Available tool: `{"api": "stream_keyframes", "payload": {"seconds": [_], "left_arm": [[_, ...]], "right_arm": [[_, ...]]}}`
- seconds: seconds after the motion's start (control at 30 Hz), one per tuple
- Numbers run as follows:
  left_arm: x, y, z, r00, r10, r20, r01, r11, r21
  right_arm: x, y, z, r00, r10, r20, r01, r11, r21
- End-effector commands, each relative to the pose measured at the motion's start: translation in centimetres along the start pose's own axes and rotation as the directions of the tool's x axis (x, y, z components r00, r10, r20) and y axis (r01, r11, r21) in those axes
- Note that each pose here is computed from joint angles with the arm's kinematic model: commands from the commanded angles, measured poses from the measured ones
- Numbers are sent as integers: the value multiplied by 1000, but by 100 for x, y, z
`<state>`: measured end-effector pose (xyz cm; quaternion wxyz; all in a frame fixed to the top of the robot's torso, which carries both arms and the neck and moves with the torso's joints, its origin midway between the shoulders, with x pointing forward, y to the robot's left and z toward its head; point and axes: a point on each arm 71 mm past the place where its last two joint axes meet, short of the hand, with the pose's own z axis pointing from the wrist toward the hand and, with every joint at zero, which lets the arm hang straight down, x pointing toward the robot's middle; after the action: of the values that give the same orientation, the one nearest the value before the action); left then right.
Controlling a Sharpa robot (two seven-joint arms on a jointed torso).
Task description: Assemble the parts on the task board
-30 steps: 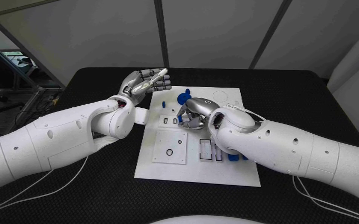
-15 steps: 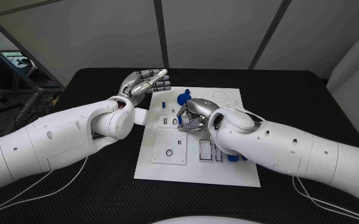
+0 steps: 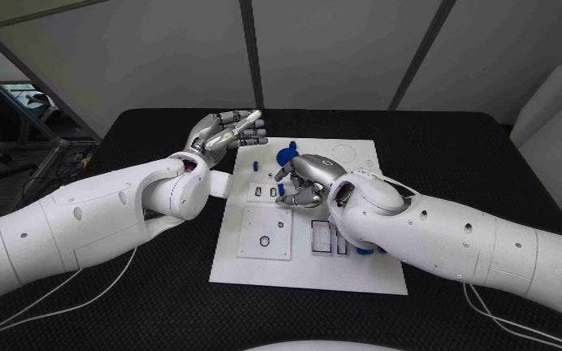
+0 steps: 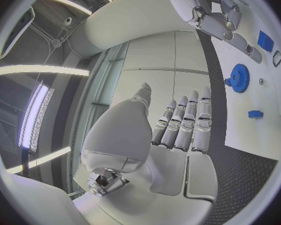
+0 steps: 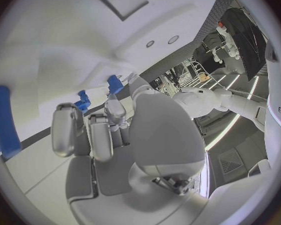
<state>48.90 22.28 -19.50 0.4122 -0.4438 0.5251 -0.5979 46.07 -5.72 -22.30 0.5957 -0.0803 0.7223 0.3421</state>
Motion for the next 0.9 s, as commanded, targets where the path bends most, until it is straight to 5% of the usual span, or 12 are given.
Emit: {"api": "stream_keyframes", "payload": {"seconds": [0.03,0.27,0.47,0.7,0.9], "left_arm": [[2,-10,9,999,25,-19,-25,1000,4],[-54,16,15,995,92,-34,-93,995,-19],[-98,80,4,969,220,-115,-232,967,-106],[-67,159,-3,855,435,-283,-497,842,-209],[-13,107,58,726,581,-368,-677,698,-234]], "right_arm": [[-95,77,-54,995,46,94,-37,995,-98],[-240,76,-238,988,100,119,-78,981,-176],[-566,-95,-340,953,271,139,-235,944,-231],[-1027,-443,-441,904,385,187,-341,911,-231],[-1275,-752,-609,883,411,227,-367,906,-210]]}}
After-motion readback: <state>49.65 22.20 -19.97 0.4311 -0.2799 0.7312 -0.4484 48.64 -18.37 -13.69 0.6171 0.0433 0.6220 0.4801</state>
